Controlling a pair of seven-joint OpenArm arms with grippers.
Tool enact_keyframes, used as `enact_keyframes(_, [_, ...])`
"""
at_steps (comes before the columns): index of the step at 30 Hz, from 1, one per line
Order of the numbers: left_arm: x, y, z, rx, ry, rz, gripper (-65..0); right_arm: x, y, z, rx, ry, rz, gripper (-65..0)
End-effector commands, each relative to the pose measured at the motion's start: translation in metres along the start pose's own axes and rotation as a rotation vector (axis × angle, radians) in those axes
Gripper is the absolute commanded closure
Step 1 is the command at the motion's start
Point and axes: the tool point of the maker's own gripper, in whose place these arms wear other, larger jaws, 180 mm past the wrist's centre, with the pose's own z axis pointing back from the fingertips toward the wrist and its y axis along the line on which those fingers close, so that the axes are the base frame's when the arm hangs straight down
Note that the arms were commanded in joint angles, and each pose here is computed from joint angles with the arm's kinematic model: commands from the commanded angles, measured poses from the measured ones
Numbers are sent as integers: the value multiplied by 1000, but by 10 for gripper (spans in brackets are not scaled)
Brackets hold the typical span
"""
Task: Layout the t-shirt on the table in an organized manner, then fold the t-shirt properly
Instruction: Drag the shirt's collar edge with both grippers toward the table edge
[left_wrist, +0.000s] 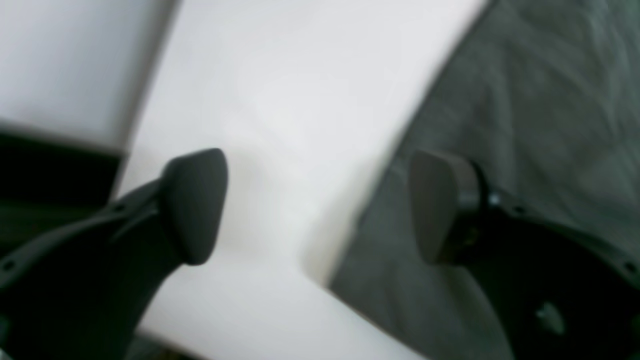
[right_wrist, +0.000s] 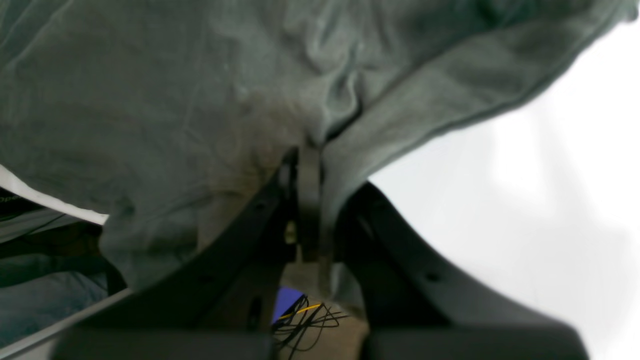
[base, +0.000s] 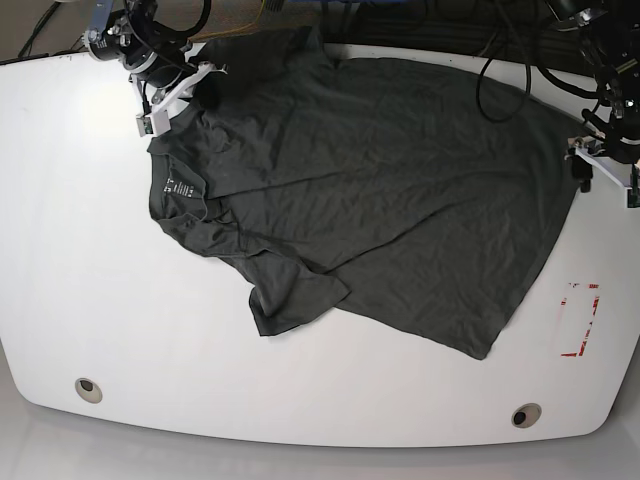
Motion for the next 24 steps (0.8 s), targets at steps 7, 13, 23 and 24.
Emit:
enact_keyframes(7, [-25,-14,-10,-104,65,-52,-584,9,-3,6,-5,-19,38,0])
enact_keyframes(13, [-44,-17,-18,-128,114,-25,-583,6,-7,5,-11,-10,32,0])
enact_keyframes(23, [-65,-24,-24,-156,171,-9,-579,6,-10,5,-15,-4,38,0])
enact_keyframes(24, [-67,-26,-25,-161,175,-9,-576,6,-10,5,-15,-4,38,0])
